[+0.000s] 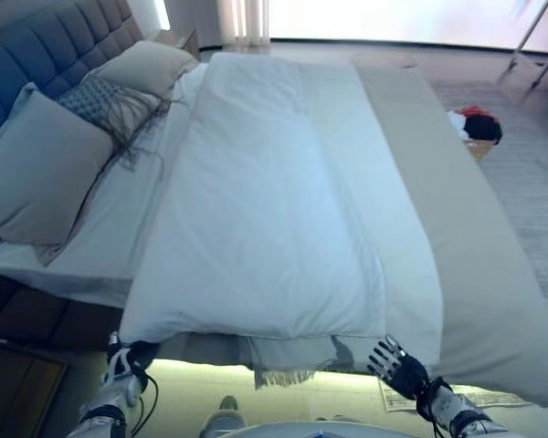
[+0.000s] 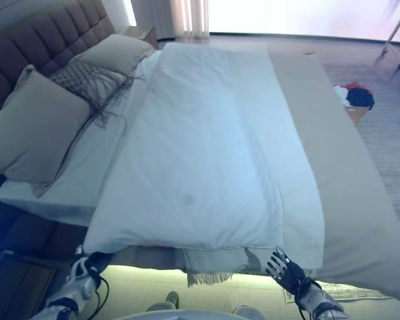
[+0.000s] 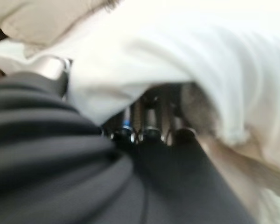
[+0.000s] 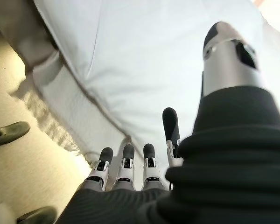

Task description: Make the bed neatly

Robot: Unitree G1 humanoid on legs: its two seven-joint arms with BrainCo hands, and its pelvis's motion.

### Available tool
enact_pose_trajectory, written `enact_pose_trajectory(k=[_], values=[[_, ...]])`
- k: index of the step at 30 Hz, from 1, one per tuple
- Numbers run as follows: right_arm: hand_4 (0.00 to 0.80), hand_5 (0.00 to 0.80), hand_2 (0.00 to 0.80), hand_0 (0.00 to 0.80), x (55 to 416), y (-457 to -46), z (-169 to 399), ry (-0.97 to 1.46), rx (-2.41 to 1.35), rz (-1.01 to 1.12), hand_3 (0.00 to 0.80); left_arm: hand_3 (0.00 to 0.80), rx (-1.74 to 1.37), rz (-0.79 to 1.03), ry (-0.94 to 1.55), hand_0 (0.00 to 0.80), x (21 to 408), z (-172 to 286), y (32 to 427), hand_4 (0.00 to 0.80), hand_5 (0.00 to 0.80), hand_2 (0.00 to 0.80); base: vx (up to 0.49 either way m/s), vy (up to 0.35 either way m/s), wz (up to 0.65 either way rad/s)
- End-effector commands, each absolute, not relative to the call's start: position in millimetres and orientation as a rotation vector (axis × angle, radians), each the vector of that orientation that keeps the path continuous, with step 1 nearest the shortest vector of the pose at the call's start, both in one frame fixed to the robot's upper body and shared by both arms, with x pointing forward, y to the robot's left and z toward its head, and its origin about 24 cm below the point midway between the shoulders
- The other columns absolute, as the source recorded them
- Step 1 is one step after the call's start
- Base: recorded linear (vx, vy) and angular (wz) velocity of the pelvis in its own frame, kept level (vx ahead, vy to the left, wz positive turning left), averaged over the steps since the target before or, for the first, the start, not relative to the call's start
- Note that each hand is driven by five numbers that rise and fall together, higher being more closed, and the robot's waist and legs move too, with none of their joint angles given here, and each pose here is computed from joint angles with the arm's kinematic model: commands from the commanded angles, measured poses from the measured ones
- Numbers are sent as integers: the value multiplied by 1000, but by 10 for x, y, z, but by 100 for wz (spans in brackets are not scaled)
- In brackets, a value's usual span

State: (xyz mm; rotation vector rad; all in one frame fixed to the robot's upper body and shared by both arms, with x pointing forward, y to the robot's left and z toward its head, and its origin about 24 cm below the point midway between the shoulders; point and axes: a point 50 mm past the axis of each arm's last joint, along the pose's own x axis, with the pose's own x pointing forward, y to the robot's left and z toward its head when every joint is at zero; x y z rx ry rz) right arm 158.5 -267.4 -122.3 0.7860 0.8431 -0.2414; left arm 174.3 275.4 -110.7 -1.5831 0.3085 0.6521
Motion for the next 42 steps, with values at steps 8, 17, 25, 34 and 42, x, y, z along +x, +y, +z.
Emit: enact_pose_trajectory(k=[8, 17, 25, 34, 42], values=[[0, 0, 0, 0, 2164, -2779, -917, 697, 740, -269, 0, 0, -1510, 719, 514, 0, 1200, -1391, 2585, 0, 0, 0, -69, 202, 3], [0, 0, 0, 0, 2293, -2711, -866, 611, 808, -297, 0, 0, -1450, 445, 786, 0, 1260, -1429, 2207, 0, 0, 0, -74, 132, -5], [0, 0, 0, 0, 2621, -2728, -631, 563, 816, -323, 0, 0, -1491, 189, 395, 0, 2105, -914, 2306, 0, 0, 0, -72, 44, 4], [0, 0, 0, 0, 3061, -2975, -83, 402, 830, -353, 0, 0, -1519, -136, -26, 0, 2912, 0, 2253, 0, 0, 0, -86, 14, -1], [0, 0, 0, 0, 3334, -3214, 456, 253, 862, -425, 0, 0, -1547, -208, -180, 0, 3108, 431, 2236, 0, 0, 0, -13, -12, -2]])
